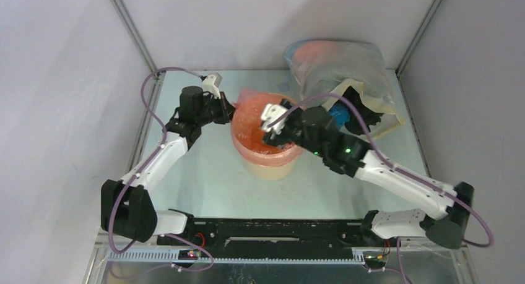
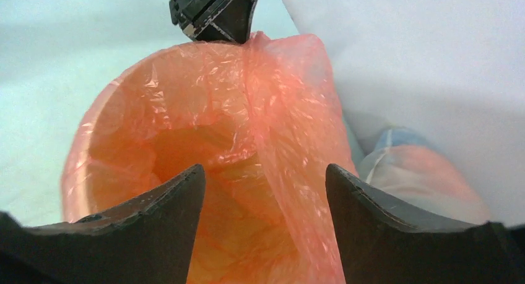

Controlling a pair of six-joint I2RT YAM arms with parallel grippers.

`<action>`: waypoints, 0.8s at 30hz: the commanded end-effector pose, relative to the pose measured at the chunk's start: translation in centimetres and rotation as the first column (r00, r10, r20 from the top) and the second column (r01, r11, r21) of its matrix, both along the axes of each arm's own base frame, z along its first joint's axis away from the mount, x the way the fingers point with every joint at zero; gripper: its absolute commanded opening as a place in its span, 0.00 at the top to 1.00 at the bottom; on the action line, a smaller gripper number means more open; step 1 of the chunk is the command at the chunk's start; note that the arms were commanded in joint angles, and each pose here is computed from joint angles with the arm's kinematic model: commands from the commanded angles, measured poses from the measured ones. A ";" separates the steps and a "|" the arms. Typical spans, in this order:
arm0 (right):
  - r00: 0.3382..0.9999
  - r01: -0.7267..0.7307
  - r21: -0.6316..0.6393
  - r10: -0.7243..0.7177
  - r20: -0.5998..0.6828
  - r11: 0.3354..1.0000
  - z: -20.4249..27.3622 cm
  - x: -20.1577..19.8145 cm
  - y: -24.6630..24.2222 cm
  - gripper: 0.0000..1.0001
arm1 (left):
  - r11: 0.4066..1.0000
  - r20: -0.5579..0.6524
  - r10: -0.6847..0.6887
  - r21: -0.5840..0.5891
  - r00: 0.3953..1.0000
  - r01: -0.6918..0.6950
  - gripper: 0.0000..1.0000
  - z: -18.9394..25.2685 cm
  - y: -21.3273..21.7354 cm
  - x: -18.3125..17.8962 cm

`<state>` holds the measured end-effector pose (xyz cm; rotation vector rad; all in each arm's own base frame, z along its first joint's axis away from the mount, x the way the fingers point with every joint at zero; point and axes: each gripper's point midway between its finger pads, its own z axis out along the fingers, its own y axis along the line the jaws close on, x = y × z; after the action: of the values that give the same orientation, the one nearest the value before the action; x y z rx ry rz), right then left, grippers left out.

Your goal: Put the trash bags into the trash bin

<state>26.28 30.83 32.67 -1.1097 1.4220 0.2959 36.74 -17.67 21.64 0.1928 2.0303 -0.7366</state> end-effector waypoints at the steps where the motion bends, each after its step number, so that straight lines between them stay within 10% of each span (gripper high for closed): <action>1: 0.958 0.111 -0.165 -0.061 0.282 0.980 1.3 3.0 1.3 0.25 | 1.000 0.066 0.007 -0.016 0.998 -0.006 0.93 3.2 0.1 -0.3; 9: 0.912 0.250 -0.296 -0.121 0.392 0.922 -0.8 7.1 3.1 0.33 | 1.000 0.057 0.017 -0.016 0.998 -0.016 0.93 3.2 0.3 -0.5; 17: 0.938 0.192 -0.241 -0.105 0.329 0.951 0.4 7.5 3.9 0.89 | 0.999 0.045 0.035 0.006 0.998 -0.035 0.93 2.8 0.7 -0.4; 24: 0.986 0.059 -0.103 -0.042 0.161 0.993 2.9 8.0 2.5 1.00 | 0.999 0.038 0.036 0.014 0.999 -0.037 0.93 2.6 0.8 -0.3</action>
<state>34.38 34.19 30.47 -1.2568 1.3325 -0.1223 35.87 -16.91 21.24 0.1655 2.0735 -0.7025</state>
